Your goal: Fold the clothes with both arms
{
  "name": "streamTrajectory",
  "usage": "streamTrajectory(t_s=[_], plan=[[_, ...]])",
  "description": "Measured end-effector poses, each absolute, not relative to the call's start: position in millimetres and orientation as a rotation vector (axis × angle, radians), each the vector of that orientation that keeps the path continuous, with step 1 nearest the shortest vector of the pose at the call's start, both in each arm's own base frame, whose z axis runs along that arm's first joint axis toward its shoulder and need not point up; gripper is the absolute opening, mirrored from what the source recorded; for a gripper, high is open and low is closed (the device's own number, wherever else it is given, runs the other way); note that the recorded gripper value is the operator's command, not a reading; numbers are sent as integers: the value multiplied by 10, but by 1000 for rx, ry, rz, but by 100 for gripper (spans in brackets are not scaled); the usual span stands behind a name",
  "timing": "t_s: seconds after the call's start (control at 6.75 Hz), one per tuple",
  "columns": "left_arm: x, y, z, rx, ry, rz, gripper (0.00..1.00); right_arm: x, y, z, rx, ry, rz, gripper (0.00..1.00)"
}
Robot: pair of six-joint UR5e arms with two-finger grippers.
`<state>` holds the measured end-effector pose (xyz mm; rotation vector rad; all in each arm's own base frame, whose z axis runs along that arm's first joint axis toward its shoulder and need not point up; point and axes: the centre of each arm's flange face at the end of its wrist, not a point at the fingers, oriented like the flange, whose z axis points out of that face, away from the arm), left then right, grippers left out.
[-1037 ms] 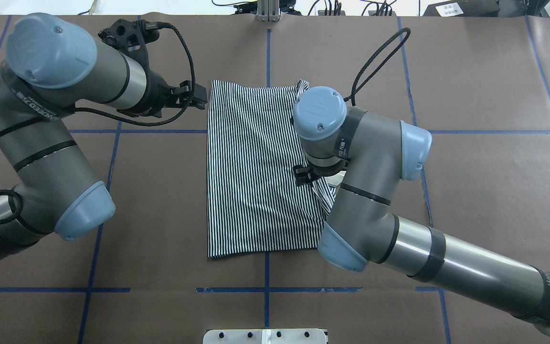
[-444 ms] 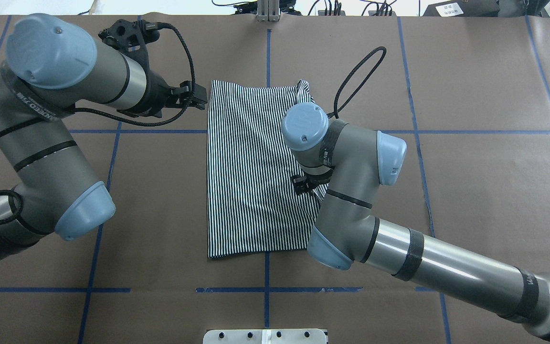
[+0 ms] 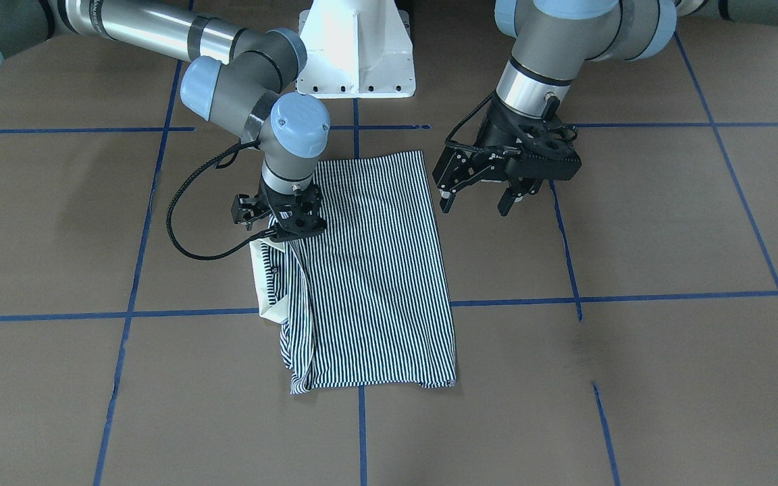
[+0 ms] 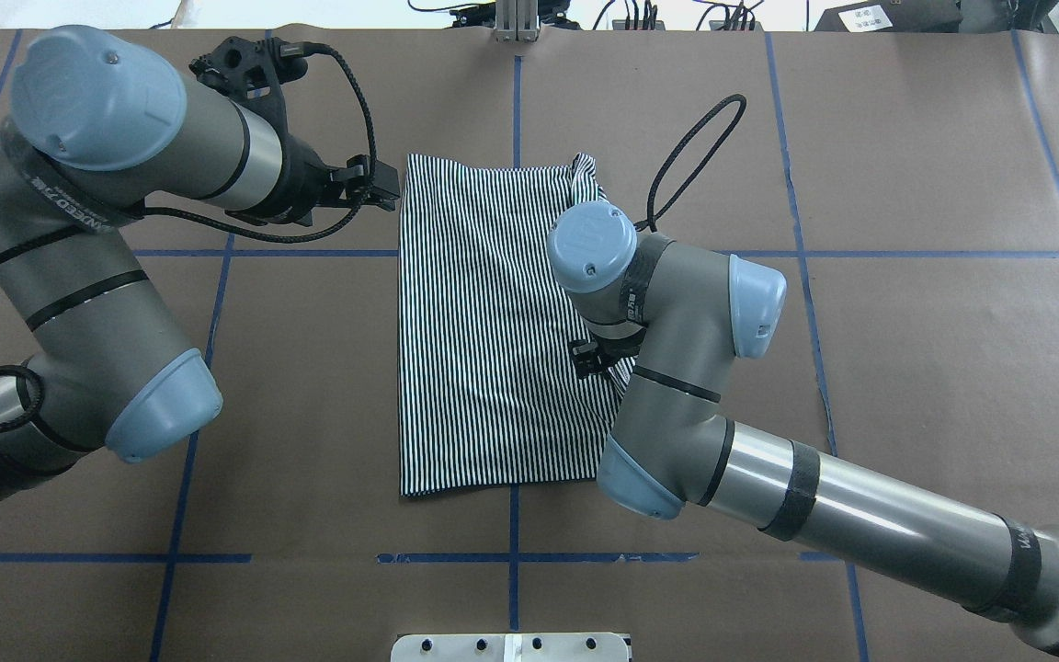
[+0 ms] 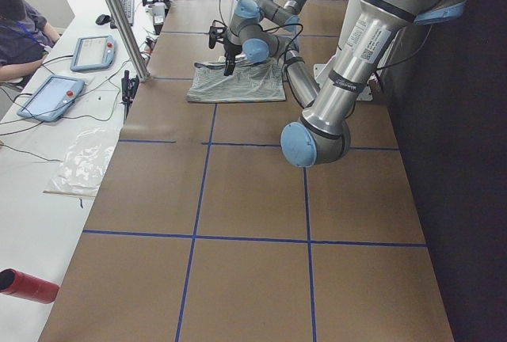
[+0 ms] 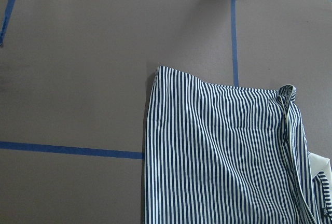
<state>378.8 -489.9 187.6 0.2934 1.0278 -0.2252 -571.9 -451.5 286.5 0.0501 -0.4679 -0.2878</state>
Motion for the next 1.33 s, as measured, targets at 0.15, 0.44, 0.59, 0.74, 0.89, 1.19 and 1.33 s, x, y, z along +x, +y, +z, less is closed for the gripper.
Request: streamTrajectory(t_s=[0.15, 0.44, 0.59, 0.74, 0.89, 1.19, 1.33], plan=[[3789, -4899, 1863, 294, 1030, -225, 100, -5667, -4551, 2963, 46, -456, -287, 100], [3788, -4898, 1839, 295, 1033, -226, 100, -5444, -4689, 3238, 36, -428, -275, 100], [3786, -4897, 1827, 296, 1035, -227, 100, -5251, -4794, 3432, 34, -409, -278, 100], [3782, -4893, 1812, 296, 1037, -228, 100, -5016, -4907, 3659, 34, -388, -290, 100], [3779, -4887, 1802, 296, 1039, -228, 100, -4810, -5023, 3781, 41, -377, -305, 100], [3782, -4883, 1799, 296, 1040, -228, 100, -4466, -5339, 3949, 60, -351, -337, 100], [3782, -4881, 1794, 295, 1040, -229, 100, -4305, -5575, 4122, 75, -338, -344, 100]])
